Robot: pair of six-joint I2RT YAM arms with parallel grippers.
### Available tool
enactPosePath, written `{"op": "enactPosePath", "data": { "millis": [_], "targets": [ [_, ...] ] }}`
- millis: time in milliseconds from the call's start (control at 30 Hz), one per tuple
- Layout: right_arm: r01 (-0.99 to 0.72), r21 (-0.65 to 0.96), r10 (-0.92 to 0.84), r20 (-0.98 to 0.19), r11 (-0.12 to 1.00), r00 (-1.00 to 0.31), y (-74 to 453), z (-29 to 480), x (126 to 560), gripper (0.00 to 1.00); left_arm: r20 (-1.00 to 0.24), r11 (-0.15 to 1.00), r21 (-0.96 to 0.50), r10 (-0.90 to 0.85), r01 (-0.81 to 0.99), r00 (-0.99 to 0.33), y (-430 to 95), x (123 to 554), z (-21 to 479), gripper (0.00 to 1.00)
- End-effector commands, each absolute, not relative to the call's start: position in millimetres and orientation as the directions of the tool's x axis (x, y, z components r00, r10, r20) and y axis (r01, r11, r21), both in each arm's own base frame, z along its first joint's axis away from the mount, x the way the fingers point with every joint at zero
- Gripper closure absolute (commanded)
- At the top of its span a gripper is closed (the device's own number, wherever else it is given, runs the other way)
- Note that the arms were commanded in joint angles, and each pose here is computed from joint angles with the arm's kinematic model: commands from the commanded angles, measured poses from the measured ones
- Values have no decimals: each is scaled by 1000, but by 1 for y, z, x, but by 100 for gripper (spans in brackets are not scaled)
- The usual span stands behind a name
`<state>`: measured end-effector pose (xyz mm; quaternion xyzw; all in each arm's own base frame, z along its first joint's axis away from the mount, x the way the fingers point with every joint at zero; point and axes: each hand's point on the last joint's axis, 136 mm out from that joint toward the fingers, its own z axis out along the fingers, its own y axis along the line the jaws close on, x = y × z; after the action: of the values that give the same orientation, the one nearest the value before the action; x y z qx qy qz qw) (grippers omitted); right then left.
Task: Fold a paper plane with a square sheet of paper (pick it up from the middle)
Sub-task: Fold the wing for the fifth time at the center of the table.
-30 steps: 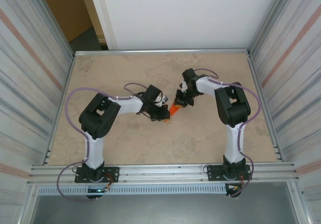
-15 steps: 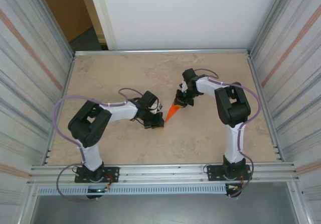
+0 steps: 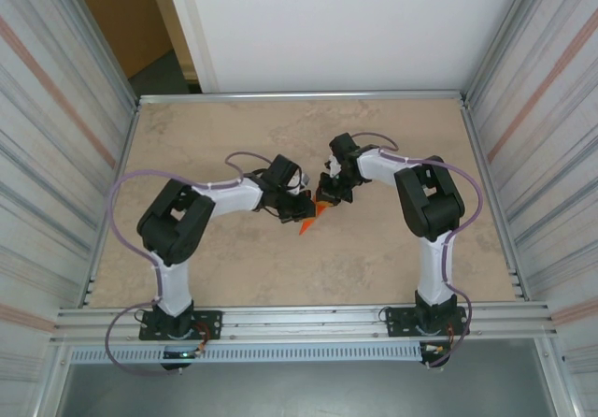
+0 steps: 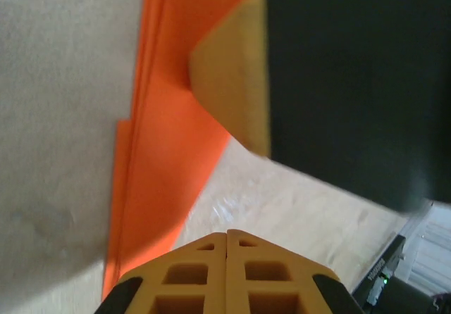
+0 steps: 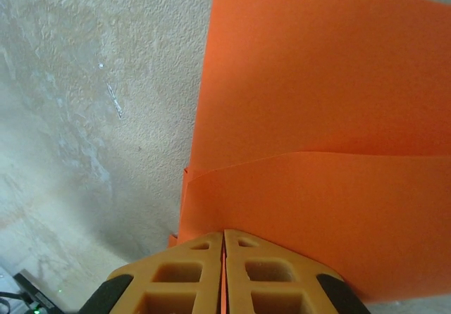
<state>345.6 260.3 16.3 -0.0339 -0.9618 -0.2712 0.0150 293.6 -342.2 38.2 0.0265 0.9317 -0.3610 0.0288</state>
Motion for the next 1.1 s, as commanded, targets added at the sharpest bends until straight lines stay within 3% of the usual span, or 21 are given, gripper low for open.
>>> {"op": "enactPosePath", "data": {
  "millis": [0, 367, 1067],
  "targets": [
    [113, 530, 92, 65, 840, -994, 255, 22, 345, 90, -75, 722, -690, 5, 56, -997, -350, 307, 44, 100],
    [29, 625, 108, -89, 780, -990, 239, 64, 382, 82, 8, 780, -625, -28, -27, -1000, -326, 297, 7, 100],
    [36, 548, 71, -41, 836, -997, 224, 20, 392, 83, -12, 725, -689, 6, 13, -1000, -341, 301, 32, 100]
  ]
}}
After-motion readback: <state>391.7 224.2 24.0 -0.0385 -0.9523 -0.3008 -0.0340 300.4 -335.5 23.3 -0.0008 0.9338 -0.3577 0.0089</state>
